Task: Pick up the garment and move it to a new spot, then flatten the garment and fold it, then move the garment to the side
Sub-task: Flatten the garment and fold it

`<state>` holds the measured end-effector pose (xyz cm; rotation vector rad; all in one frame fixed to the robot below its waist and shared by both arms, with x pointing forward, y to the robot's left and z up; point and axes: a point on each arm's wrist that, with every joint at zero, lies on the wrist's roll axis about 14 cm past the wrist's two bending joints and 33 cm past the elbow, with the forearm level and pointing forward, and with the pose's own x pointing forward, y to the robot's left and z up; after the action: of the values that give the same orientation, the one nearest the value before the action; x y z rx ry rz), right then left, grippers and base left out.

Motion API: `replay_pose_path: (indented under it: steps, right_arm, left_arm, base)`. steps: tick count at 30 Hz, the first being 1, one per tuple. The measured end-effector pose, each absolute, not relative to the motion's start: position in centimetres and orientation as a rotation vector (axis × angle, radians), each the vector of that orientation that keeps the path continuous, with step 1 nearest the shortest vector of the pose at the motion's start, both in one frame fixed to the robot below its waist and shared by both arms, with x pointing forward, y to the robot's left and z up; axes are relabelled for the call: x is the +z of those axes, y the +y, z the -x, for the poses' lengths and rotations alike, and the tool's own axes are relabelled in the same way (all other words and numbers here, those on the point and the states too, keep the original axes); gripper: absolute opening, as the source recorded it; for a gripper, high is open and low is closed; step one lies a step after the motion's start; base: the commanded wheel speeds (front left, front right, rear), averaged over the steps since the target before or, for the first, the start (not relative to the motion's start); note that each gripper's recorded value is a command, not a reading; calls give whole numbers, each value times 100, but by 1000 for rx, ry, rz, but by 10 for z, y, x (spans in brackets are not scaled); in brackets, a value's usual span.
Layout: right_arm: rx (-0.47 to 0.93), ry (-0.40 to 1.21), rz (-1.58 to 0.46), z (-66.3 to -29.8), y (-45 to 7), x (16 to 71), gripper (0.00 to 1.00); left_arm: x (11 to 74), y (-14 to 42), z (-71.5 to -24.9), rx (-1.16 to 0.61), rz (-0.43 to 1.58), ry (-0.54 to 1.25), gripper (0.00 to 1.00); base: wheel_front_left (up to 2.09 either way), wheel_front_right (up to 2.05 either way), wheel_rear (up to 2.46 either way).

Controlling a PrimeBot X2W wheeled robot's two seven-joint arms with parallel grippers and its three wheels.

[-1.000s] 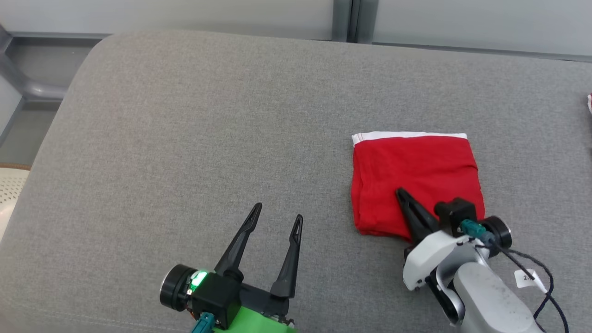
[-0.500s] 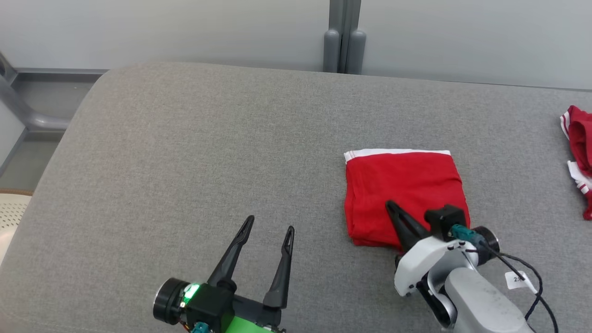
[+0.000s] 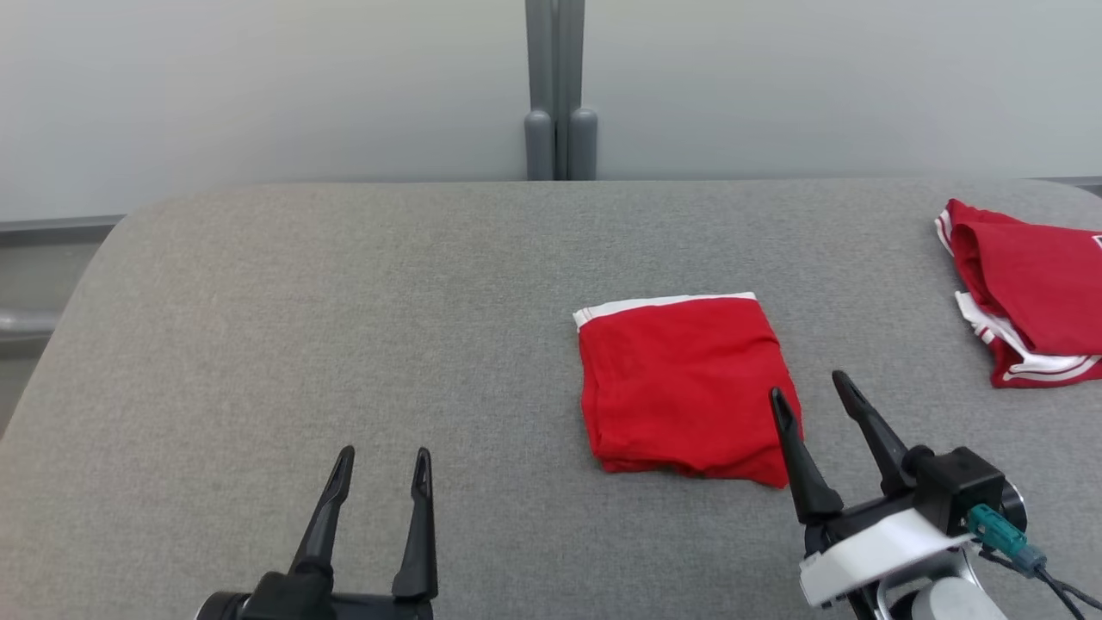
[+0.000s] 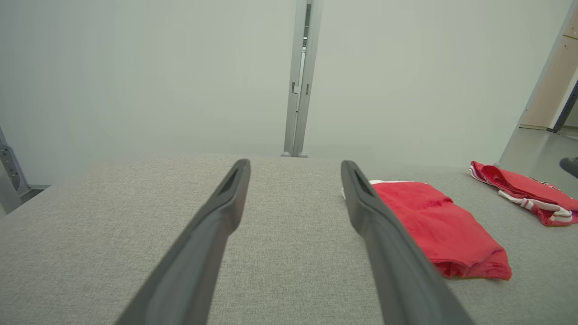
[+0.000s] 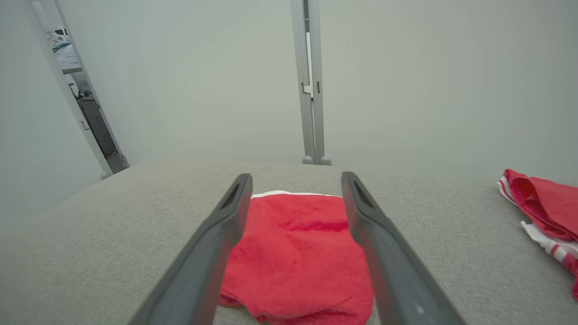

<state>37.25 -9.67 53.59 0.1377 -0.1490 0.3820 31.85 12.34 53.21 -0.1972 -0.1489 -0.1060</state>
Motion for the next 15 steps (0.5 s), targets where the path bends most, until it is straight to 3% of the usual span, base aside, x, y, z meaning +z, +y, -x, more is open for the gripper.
replay_pose_path:
  steps: [15]
  right_arm:
    - [239, -102, -125, -309, -140, 512, 100]
  left_arm:
    - [521, 134, -281, -85, 139, -132, 100]
  base:
    - [0, 0, 0]
